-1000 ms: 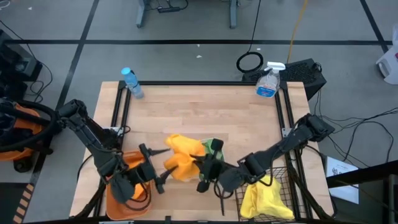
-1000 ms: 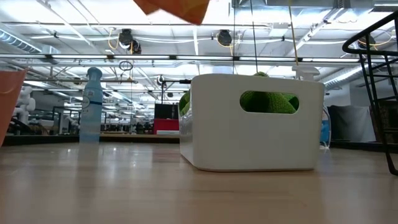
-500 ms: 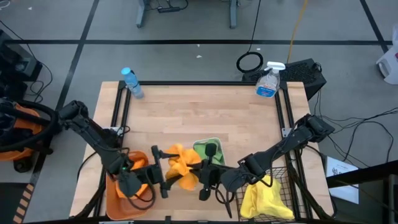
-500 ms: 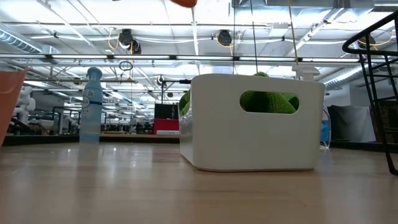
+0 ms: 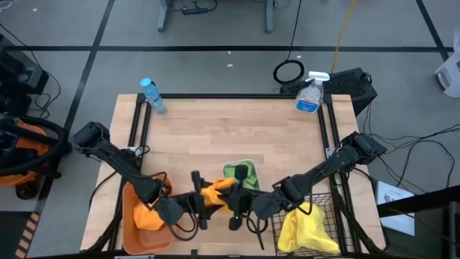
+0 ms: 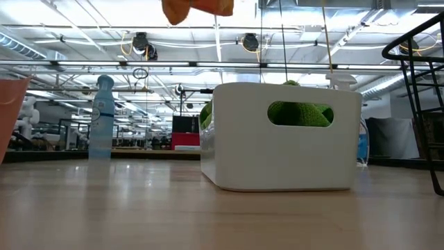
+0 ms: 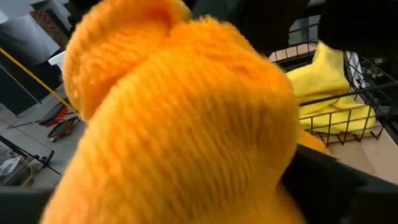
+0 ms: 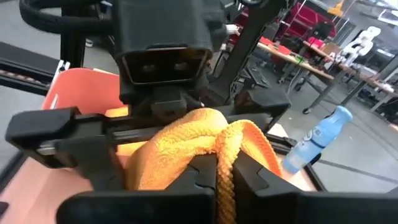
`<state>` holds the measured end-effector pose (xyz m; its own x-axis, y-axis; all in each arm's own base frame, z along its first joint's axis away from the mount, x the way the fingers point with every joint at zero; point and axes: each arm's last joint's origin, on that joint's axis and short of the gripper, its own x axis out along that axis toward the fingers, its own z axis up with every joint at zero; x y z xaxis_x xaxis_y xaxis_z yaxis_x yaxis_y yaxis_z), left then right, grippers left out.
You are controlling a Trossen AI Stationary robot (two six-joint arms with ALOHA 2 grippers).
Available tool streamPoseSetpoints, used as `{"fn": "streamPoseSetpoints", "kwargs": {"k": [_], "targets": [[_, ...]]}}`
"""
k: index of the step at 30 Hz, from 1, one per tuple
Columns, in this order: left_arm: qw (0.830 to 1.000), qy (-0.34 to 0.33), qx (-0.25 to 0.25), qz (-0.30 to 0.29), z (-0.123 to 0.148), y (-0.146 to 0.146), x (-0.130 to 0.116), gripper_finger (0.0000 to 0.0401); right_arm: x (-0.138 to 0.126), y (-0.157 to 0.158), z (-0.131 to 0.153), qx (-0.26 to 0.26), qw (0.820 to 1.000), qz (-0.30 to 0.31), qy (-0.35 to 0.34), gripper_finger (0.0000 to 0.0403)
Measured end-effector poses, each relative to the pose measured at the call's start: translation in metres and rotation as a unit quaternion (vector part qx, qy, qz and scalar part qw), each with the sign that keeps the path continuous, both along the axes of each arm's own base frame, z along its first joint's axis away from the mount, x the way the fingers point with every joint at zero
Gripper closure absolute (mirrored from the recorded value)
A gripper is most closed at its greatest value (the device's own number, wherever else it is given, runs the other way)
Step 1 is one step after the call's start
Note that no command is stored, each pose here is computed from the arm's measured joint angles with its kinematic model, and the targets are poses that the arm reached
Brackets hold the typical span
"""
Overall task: Sort microfiber towel by color & place in baskets
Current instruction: Put the orange microfiber towel into the orange bin
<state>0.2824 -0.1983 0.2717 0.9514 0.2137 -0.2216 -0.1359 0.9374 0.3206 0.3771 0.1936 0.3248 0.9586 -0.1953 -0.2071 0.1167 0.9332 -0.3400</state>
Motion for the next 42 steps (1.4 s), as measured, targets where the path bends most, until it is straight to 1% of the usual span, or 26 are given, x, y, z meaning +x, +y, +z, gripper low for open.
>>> {"fn": "streamPoseSetpoints", "kwargs": {"k": [3,7,8,9,13,17,21,25,28,31,33,36,38,42], "targets": [[1.0,-0.001,0.016,-0.01,0.003,-0.006,-0.007,0.0185,-0.002,0.002,-0.001,0.022,1.0,-0.001,0.0,0.0396],[0.999,-0.002,0.041,-0.018,0.01,-0.015,-0.024,0.0348,-0.003,0.003,-0.003,0.042,0.999,-0.004,0.01,0.0373],[0.999,-0.002,0.043,-0.024,0.014,-0.017,-0.029,0.0371,-0.003,0.003,-0.004,0.047,0.999,-0.005,0.011,0.0363],[0.999,-0.004,0.041,-0.03,0.017,-0.018,-0.034,0.0378,-0.004,0.004,-0.004,0.052,0.999,-0.005,0.01,0.0352],[0.999,0.006,0.029,-0.045,0.029,-0.016,-0.054,0.0375,-0.005,0.006,-0.003,0.081,0.996,0.018,0.015,0.0295],[0.999,0.032,0.01,-0.042,0.036,-0.005,-0.073,0.0383,-0.005,0.006,-0.009,0.117,0.992,0.026,0.036,0.0233],[0.998,0.053,-0.027,-0.034,0.042,0.006,-0.092,0.0383,-0.008,0.005,-0.016,0.14,0.988,0.015,0.066,0.0177],[0.99,0.1,-0.081,-0.065,0.045,0.015,-0.113,0.0384,-0.011,0.004,-0.022,0.151,0.984,0.0,0.091,0.0134],[0.97,0.168,-0.148,-0.098,0.045,0.022,-0.132,0.0384,-0.013,0.005,-0.025,0.159,0.982,-0.009,0.106,0.0114],[0.943,0.231,-0.218,-0.103,0.045,0.028,-0.15,0.0384,-0.017,0.009,-0.027,0.157,0.98,-0.008,0.118,0.0106],[0.926,0.268,-0.247,-0.1,0.043,0.029,-0.161,0.0384,-0.019,0.011,-0.028,0.16,0.98,-0.008,0.122,0.0106],[0.896,0.338,-0.268,-0.104,0.038,0.027,-0.176,0.0384,-0.02,0.013,-0.028,0.161,0.979,-0.005,0.122,0.0106],[0.881,0.373,-0.273,-0.099,0.031,0.023,-0.184,0.0383,-0.021,0.015,-0.028,0.16,0.979,-0.003,0.122,0.0106],[0.872,0.4,-0.271,-0.079,0.01,0.014,-0.192,0.0358,-0.022,0.016,-0.028,0.16,0.979,-0.002,0.122,0.0106]]}}
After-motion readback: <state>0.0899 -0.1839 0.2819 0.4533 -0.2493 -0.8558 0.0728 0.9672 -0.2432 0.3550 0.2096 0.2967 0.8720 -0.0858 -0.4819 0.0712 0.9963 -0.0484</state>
